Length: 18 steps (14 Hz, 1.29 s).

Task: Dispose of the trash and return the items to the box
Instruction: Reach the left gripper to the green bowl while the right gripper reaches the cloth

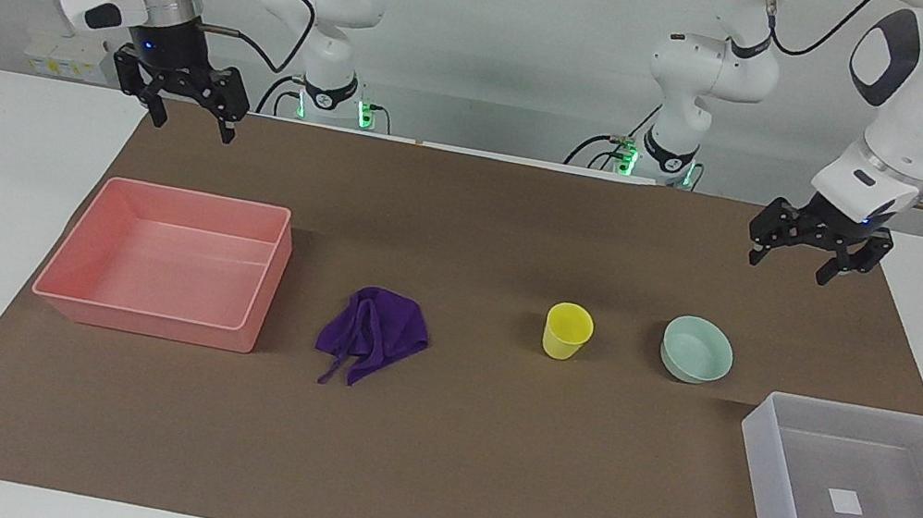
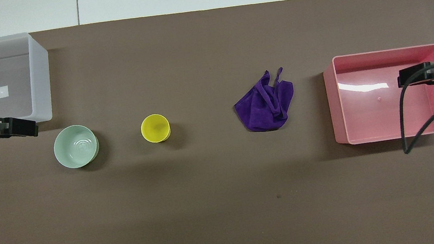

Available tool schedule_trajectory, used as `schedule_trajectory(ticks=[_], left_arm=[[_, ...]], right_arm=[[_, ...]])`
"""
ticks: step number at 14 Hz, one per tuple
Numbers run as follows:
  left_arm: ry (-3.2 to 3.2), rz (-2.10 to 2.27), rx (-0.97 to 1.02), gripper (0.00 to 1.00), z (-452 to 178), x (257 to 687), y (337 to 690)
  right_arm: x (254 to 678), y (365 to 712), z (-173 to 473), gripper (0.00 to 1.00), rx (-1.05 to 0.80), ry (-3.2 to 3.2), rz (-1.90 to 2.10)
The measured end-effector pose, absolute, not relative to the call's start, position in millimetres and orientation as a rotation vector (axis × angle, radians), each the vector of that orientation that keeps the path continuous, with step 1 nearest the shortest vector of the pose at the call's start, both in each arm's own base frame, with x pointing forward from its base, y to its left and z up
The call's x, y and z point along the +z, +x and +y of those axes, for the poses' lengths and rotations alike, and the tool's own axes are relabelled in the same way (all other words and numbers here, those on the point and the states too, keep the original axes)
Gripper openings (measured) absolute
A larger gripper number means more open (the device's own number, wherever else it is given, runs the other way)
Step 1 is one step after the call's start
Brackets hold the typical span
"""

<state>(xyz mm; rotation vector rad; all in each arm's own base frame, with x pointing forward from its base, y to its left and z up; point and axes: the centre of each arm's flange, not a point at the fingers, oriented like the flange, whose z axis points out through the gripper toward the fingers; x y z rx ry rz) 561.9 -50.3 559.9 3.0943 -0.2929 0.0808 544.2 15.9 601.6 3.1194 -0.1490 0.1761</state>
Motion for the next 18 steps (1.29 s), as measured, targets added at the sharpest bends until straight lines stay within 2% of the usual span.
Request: schedule_trajectory(ticks=[4,10,14,18], left_arm=[[3.099,-0.263,0.117,1.0,-41.8,497.5,562.6],[3.109,-0.209,0.196,1.0,-24.8,401.6,553.9],[3.113,-0.19,0.224,1.0,-18.6,370.8,544.9],[3.117,-0.188,0.222,1.0,-18.1,348.7,543.6]], right_arm=[[545.5,584.6,72.6,1.0,0.241,3.128,-0.099],[450.6,621.8,147.7,1.0,0.269,3.145,0.009],[392.5,630.4,188.3,1.0,0.262,3.171,0.019],[337.7,622.6,217.7,1.0,0.309,3.182,0.042]])
